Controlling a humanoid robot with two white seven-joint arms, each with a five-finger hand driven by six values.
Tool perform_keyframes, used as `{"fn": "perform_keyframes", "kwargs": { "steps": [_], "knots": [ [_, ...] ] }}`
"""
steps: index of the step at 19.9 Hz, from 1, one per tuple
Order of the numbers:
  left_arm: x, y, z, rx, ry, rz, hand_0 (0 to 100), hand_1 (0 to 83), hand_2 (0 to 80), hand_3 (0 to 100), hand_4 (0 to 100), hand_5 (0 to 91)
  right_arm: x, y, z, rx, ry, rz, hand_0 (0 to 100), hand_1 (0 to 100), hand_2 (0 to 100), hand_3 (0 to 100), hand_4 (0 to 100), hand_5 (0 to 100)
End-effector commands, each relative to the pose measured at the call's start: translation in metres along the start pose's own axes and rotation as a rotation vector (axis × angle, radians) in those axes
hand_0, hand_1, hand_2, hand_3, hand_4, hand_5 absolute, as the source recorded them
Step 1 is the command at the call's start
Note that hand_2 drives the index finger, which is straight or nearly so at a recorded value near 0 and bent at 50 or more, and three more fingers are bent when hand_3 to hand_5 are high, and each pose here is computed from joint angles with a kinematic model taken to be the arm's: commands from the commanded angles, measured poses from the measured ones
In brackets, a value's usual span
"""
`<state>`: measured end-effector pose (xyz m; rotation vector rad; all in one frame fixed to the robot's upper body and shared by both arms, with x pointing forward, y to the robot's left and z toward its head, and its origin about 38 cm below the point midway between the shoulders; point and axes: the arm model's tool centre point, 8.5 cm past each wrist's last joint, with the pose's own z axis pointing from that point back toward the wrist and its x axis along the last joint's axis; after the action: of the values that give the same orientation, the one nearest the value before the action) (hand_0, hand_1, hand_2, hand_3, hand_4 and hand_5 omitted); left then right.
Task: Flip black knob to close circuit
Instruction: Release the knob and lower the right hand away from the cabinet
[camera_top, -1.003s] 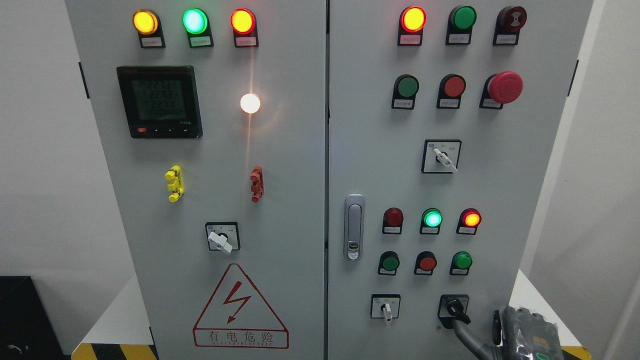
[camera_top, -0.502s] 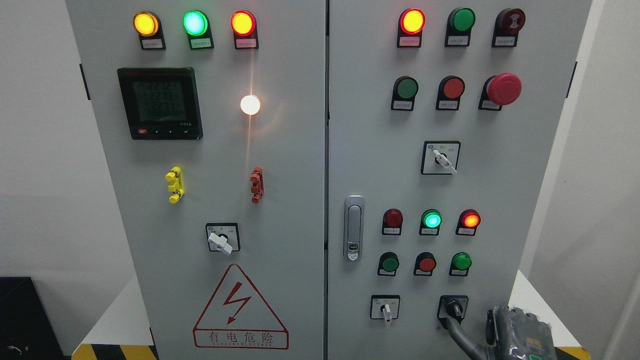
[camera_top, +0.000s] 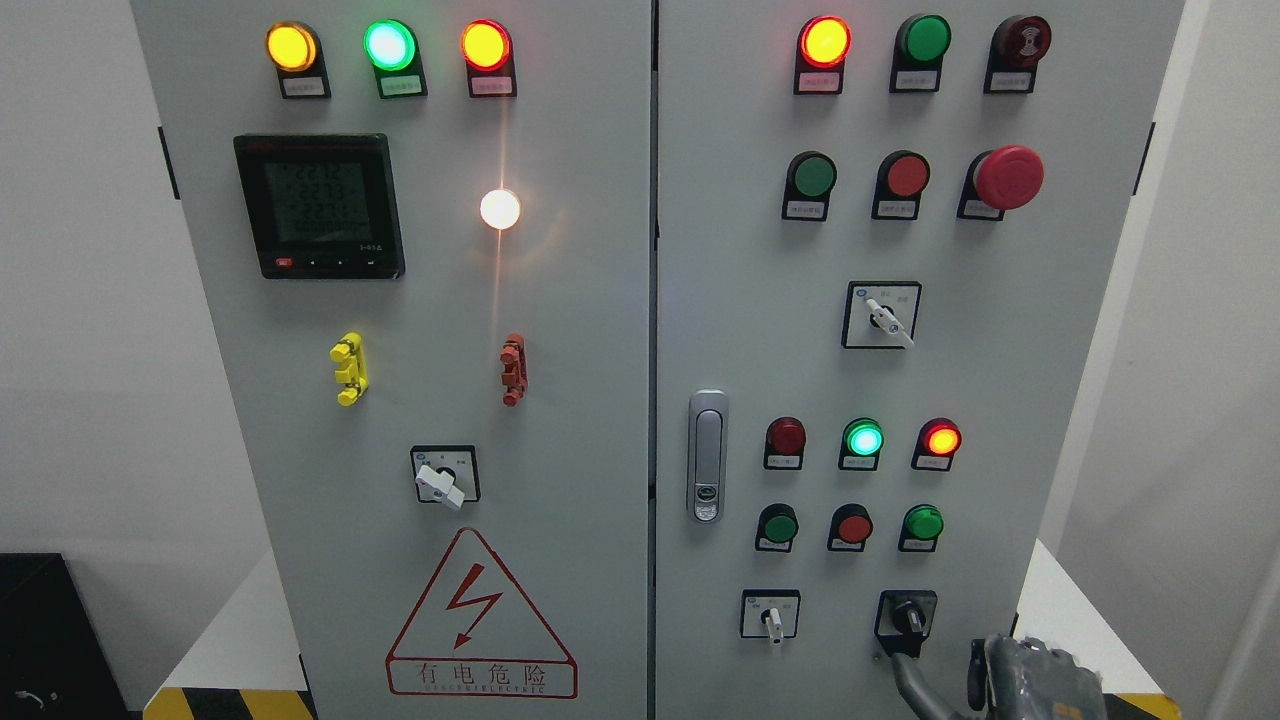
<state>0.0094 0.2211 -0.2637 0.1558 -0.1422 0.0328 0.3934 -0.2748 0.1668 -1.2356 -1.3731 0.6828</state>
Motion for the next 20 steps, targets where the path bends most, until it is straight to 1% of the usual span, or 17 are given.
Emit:
{"fn": "perform_keyframes", "kwargs": {
  "steps": [1, 2, 3, 5, 6, 8, 9, 11, 12, 14, 17, 19, 20],
  "knots": [
    [0.0, 0.0, 0.0, 0.004, 0.0, 0.0, 12, 55.6, 0.0, 0, 0, 0.0, 0.038, 0.001, 0.026, -0.009, -0.124, -0.156, 0, 5, 85, 100, 94, 94],
    [0.0, -0.001, 0.0, 0.002, -0.001, 0.001, 12, 55.6, 0.0, 0, 0, 0.0, 0.04, 0.001, 0.032, -0.017, -0.139, -0.2, 0, 6, 81, 100, 91, 88],
    [0.0, 0.0, 0.0, 0.004, -0.001, 0.001, 12, 55.6, 0.0, 0, 0, 0.0, 0.04, 0.001, 0.039, -0.021, -0.153, -0.24, 0, 6, 80, 100, 89, 84],
    [0.0, 0.0, 0.0, 0.004, -0.001, 0.001, 12, 55.6, 0.0, 0, 0, 0.0, 0.039, 0.004, 0.051, -0.022, -0.182, -0.336, 0, 7, 75, 95, 83, 77],
    [0.0, 0.0, 0.0, 0.004, -0.001, 0.001, 12, 55.6, 0.0, 0, 0, 0.0, 0.037, 0.007, 0.056, -0.019, -0.19, -0.389, 0, 8, 73, 92, 82, 76],
    [0.0, 0.0, 0.0, 0.004, -0.001, 0.001, 12, 55.6, 0.0, 0, 0, 0.0, 0.03, 0.009, 0.063, -0.011, -0.172, -0.49, 0, 9, 66, 84, 76, 70],
    [0.0, 0.0, 0.0, 0.004, 0.0, 0.0, 12, 55.6, 0.0, 0, 0, 0.0, 0.026, 0.008, 0.068, -0.013, -0.16, -0.541, 0, 9, 64, 81, 73, 69],
    [0.0, 0.0, 0.0, 0.004, -0.001, 0.001, 12, 55.6, 0.0, 0, 0, 0.0, 0.018, 0.009, 0.079, -0.004, -0.131, -0.667, 0, 9, 53, 72, 66, 62],
    [0.0, 0.0, 0.0, 0.004, -0.001, 0.001, 12, 55.6, 0.0, 0, 0, 0.0, 0.017, 0.009, 0.086, 0.005, -0.121, -0.738, 0, 9, 50, 69, 64, 60],
    [0.0, 0.0, 0.0, 0.004, 0.0, 0.0, 12, 55.6, 0.0, 0, 0, 0.0, 0.013, 0.008, 0.094, 0.019, -0.1, -0.867, 0, 10, 42, 59, 57, 53],
    [0.0, 0.0, 0.0, 0.004, 0.0, 0.0, 12, 55.6, 0.0, 0, 0, 0.0, 0.011, 0.002, 0.1, 0.023, -0.085, -1.046, 0, 11, 36, 55, 53, 51],
    [0.0, 0.0, 0.0, 0.004, -0.001, 0.001, 12, 55.6, 0.0, 0, 0, 0.0, 0.009, 0.0, 0.106, 0.025, -0.078, -1.103, 0, 11, 33, 52, 51, 49],
    [0.0, 0.0, 0.0, 0.004, 0.0, 0.0, 12, 55.6, 0.0, 0, 0, 0.0, 0.009, -0.001, 0.108, 0.026, -0.076, -1.128, 0, 11, 29, 50, 49, 47]
  ]
}}
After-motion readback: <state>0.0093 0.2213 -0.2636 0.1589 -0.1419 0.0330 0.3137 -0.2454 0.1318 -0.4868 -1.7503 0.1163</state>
